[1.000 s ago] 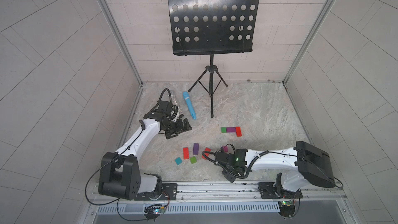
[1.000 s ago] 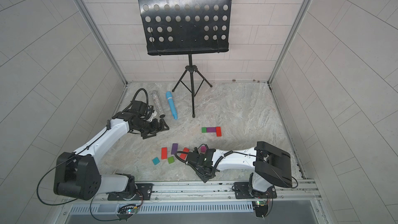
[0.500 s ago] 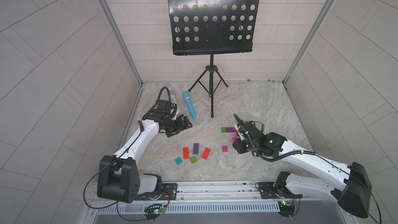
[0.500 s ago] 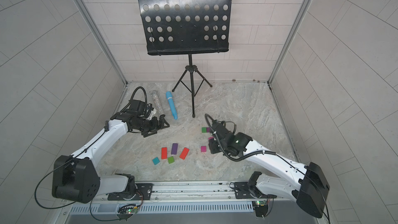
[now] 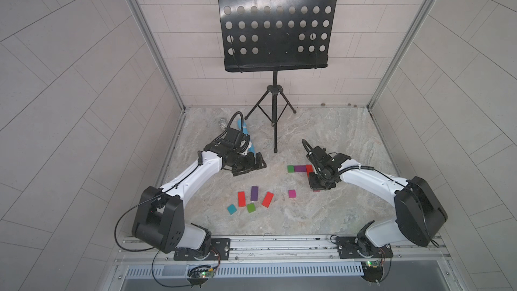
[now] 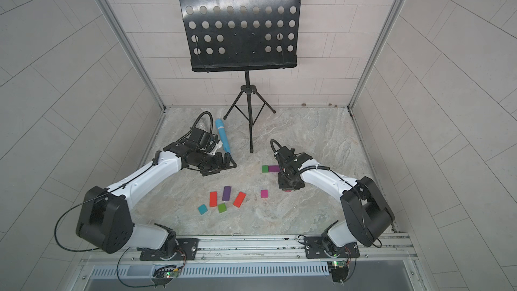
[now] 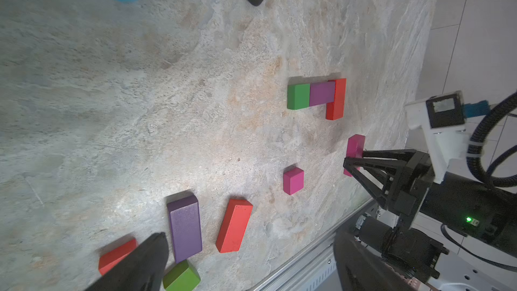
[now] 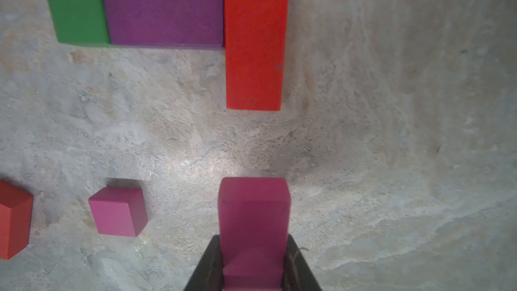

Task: Assemble the number 7 with building blocks
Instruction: Place the building block at the center of the board.

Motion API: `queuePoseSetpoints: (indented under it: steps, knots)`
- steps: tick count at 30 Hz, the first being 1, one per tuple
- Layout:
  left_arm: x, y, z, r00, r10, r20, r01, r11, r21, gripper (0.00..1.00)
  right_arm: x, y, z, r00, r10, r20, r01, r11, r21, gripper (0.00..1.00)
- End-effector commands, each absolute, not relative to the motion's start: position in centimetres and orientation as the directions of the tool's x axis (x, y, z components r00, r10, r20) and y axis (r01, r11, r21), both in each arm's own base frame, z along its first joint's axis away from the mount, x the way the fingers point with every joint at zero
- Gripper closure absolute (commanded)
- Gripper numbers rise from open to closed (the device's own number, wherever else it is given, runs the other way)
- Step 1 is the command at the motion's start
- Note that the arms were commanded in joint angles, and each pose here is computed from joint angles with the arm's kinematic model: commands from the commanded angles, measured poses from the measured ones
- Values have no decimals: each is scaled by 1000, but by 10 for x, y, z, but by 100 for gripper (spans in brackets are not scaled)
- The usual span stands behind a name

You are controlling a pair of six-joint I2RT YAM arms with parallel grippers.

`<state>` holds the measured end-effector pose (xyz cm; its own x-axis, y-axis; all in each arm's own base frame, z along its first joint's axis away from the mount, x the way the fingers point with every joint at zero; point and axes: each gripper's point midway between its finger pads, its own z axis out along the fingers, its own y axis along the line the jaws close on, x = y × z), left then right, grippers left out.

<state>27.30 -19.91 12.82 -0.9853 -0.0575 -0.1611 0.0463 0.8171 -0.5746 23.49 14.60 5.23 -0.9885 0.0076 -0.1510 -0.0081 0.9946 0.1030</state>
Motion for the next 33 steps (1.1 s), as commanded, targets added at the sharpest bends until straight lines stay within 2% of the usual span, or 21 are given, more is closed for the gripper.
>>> queuePoseSetpoints:
  steps: [1,11,28,33]
  knots:
    - [279,-208,128,-985,-43,-169,61,821,-567,0,239,148,51,-989,16,-145,2,995,96,81]
    - [284,-226,124,-987,-8,-162,86,820,-566,0,246,149,30,-995,5,-103,-1,999,54,82]
    - [280,-223,116,-989,-5,-146,77,828,-556,0,249,145,15,-997,18,-69,17,1000,2,82]
    - [280,-224,114,-990,-4,-141,76,829,-555,0,250,145,14,-997,19,-70,19,1000,-4,78]
